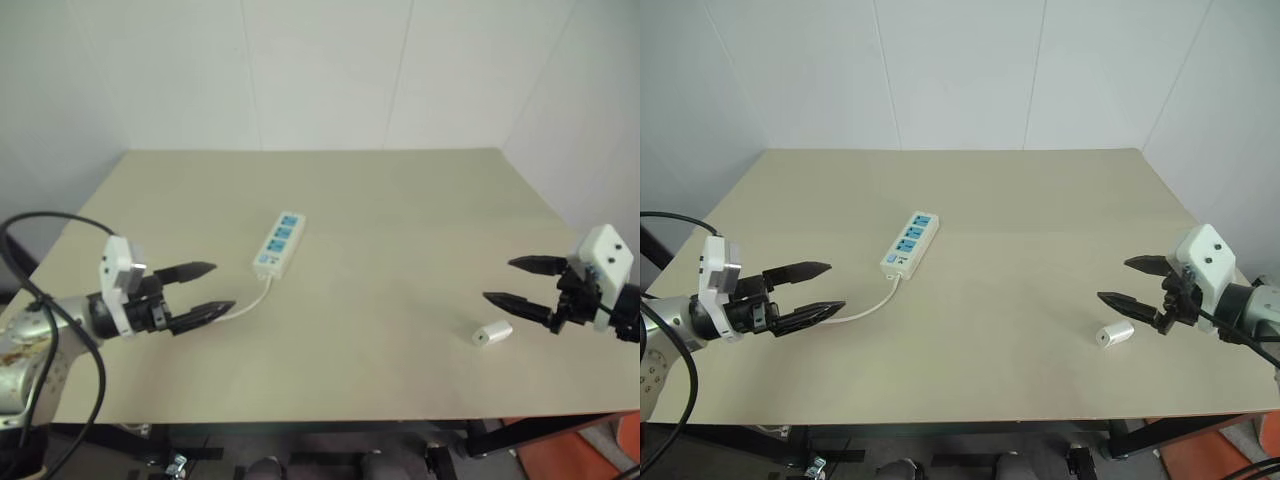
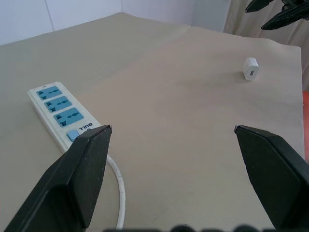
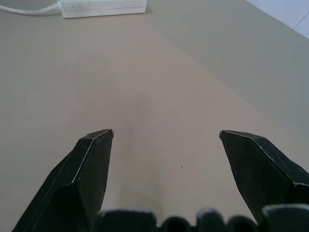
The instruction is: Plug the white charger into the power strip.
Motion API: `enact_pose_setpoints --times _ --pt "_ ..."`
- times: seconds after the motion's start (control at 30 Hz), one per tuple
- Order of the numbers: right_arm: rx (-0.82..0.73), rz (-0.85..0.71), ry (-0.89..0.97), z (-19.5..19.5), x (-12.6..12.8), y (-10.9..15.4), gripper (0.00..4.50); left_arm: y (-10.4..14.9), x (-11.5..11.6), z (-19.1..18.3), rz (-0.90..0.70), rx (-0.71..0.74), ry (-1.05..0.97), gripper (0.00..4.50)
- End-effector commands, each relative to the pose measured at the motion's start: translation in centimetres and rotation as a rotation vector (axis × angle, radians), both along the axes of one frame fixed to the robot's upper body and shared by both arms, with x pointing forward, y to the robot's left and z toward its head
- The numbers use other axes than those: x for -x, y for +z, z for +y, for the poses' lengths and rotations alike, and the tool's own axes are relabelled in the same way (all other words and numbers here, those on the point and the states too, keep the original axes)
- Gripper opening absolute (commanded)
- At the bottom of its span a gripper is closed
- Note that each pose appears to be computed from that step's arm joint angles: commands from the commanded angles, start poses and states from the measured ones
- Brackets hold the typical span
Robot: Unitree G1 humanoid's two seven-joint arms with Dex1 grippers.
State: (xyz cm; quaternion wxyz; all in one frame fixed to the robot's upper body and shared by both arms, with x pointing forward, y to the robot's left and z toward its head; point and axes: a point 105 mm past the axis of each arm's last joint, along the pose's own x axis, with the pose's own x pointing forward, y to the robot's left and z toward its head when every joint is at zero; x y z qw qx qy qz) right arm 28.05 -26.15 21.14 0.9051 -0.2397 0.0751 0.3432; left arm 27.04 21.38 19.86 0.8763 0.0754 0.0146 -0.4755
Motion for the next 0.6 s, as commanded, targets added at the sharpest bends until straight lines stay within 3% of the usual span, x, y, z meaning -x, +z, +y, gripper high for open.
enact_pose_setpoints --times 0.03,0.33,0.6 --pt "0.004 -0.062 0.011 0.0 0.5 1.7 4.2 1.0 0.3 -0.2 -0.042 -0.008 -0.005 4.47" --pt "0.0 -0.063 0.015 0.2 0.2 1.9 4.2 1.4 -0.3 -0.4 -0.062 0.019 0.032 4.47" --pt "-0.01 -0.081 0.035 1.2 -0.2 1.9 4.2 -0.3 -7.9 -3.8 -0.106 0.146 0.504 4.47"
